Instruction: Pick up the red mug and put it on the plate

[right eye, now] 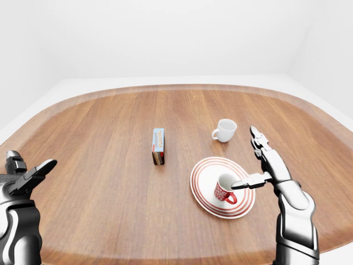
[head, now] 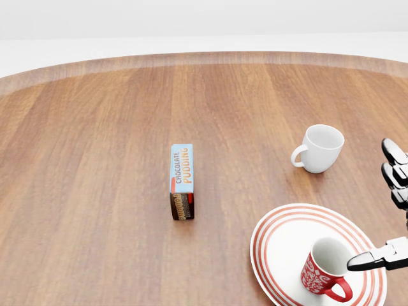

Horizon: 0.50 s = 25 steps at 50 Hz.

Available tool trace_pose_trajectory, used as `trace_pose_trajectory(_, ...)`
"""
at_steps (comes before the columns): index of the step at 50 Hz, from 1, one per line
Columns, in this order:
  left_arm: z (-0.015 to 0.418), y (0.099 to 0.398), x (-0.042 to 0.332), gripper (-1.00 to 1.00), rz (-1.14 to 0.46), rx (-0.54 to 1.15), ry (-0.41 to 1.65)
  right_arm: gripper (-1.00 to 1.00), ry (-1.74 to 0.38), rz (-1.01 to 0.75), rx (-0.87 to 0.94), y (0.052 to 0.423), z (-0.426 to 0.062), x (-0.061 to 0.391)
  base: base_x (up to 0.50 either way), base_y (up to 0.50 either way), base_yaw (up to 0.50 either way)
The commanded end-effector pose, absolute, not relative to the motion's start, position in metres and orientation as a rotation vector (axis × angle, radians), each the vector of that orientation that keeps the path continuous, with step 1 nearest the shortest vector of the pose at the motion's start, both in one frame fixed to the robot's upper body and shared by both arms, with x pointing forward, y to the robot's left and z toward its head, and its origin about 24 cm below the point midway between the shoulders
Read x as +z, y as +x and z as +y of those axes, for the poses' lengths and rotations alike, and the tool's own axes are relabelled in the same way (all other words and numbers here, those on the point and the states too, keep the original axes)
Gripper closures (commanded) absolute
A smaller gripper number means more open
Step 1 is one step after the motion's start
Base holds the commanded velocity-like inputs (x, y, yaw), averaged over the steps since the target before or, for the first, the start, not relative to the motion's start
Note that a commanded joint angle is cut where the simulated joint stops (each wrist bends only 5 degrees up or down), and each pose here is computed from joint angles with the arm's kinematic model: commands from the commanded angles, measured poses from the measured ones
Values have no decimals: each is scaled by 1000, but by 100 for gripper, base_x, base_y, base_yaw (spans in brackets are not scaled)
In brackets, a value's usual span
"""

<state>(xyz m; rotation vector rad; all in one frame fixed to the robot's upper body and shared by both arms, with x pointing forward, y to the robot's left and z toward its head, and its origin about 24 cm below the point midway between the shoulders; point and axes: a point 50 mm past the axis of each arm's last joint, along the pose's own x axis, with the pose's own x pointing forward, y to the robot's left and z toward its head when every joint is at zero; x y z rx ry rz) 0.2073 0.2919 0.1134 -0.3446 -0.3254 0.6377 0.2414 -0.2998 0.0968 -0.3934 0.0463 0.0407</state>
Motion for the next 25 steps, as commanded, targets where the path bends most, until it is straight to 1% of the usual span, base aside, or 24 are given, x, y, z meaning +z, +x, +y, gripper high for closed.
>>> trace_pose_trajectory(1,292,208,113,-100,-325,636,-344,-100,-452,-36,46,231,-293,117,0,0,0)
trace_pose_trajectory(25,292,207,113,-100,-326,637,-344,-100,-446,-22,51,232,-293,114,0,0,0)
